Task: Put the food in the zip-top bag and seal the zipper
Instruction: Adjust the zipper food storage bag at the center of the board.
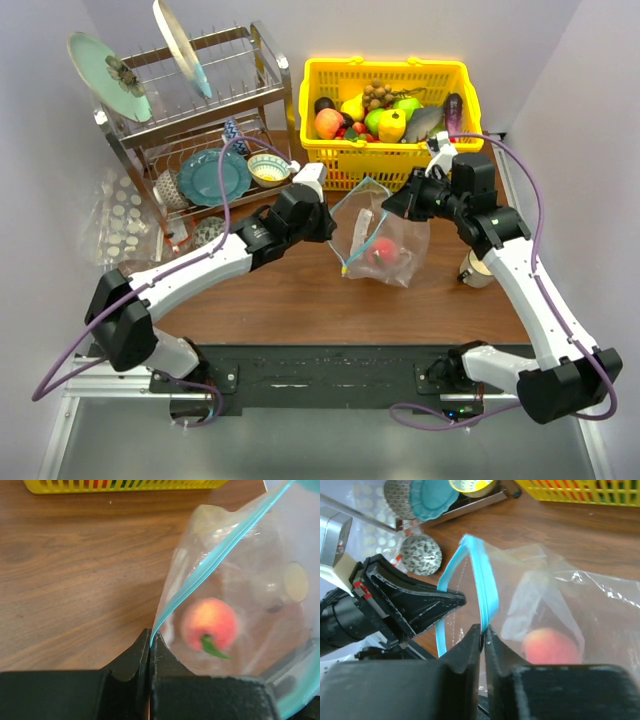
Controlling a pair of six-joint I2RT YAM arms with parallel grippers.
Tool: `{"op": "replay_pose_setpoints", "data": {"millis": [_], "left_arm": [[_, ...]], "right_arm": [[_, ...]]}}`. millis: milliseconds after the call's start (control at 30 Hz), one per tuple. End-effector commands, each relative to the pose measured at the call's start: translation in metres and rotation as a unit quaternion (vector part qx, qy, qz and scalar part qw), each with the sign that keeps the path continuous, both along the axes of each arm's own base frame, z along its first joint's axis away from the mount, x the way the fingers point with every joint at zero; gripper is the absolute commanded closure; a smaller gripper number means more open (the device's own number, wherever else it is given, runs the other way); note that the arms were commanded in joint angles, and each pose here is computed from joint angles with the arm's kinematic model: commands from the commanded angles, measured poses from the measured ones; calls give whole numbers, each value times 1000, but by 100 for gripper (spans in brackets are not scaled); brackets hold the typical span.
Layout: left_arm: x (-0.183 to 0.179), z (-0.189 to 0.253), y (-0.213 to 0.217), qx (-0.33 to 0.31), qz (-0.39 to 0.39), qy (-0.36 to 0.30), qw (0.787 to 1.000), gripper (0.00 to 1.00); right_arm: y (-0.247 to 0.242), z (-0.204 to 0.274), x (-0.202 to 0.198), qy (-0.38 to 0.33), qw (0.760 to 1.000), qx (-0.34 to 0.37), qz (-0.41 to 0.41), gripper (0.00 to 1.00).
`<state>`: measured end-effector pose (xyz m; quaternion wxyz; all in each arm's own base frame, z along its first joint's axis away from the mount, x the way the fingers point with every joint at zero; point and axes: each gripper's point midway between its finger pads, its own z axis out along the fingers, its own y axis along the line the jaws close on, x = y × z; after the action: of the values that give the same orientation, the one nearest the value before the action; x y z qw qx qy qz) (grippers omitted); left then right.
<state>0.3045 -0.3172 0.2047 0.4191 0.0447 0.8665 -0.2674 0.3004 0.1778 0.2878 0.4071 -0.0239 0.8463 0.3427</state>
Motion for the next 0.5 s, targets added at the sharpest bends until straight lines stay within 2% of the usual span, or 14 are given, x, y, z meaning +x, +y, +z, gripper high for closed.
{"op": "replay_pose_setpoints", "data": {"millis": [0, 33, 100, 167, 233, 467], "left_arm": [[6, 60, 11, -31, 15, -79, 996, 100], [7, 63, 14, -23, 17, -87, 996, 100], [10, 73, 25, -9, 33, -99, 994, 100], [11, 82, 40, 16, 49, -115, 992, 100], [13, 87, 57, 48, 73, -126, 988, 100], [5, 94, 107, 111, 132, -143, 974, 100]], "right_arm": [[17, 3, -2, -1, 999, 39, 37, 57], [17, 4, -3, -4, 998, 40, 38, 50], [16, 5, -1, -6, 999, 40, 34, 42], [15, 7, 0, -10, 999, 35, 31, 39], [14, 11, 0, -13, 999, 31, 33, 31], [-1, 15, 19, -20, 999, 14, -33, 1]]}}
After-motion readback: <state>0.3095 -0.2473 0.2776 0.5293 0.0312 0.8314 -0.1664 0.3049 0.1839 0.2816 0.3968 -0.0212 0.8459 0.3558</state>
